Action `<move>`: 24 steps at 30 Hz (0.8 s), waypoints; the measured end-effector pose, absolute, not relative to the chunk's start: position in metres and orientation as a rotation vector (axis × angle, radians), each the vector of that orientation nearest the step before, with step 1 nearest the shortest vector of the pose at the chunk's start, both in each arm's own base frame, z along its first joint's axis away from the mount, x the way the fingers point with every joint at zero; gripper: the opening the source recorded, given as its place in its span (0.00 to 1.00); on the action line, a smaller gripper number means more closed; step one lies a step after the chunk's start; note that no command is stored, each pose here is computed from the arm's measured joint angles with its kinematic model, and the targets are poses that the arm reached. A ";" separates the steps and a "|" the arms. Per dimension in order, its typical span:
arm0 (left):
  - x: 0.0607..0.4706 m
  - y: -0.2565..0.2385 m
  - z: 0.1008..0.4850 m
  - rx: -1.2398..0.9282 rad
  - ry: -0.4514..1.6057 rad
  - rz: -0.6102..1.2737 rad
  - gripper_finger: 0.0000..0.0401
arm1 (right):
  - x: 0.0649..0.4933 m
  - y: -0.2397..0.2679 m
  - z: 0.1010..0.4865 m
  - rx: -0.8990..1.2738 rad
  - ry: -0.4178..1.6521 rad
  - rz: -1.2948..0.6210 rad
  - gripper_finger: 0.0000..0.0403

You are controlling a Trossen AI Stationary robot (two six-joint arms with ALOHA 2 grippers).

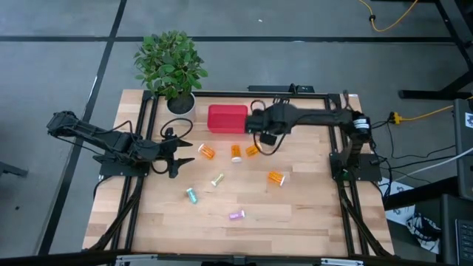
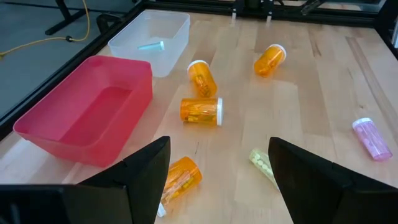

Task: Pick and place medicine bottles into bin by pill shape (circle, oval)
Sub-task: Put the green tablet bottle into the transparent bin

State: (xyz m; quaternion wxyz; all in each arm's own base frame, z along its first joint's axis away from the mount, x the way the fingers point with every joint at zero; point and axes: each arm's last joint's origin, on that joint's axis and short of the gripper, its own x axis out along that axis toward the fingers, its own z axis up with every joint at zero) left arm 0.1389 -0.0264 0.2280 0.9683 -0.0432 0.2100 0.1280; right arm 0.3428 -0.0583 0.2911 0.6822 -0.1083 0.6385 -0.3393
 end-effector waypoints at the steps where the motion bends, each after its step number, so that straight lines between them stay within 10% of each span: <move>1: 0.139 -0.026 0.228 -0.087 0.424 0.258 0.66 | 0.340 -0.064 0.289 -0.215 1.418 -0.749 0.25; 24: 0.139 -0.026 0.228 -0.088 0.423 0.258 0.66 | 0.309 -0.132 0.250 0.023 1.190 -0.731 0.25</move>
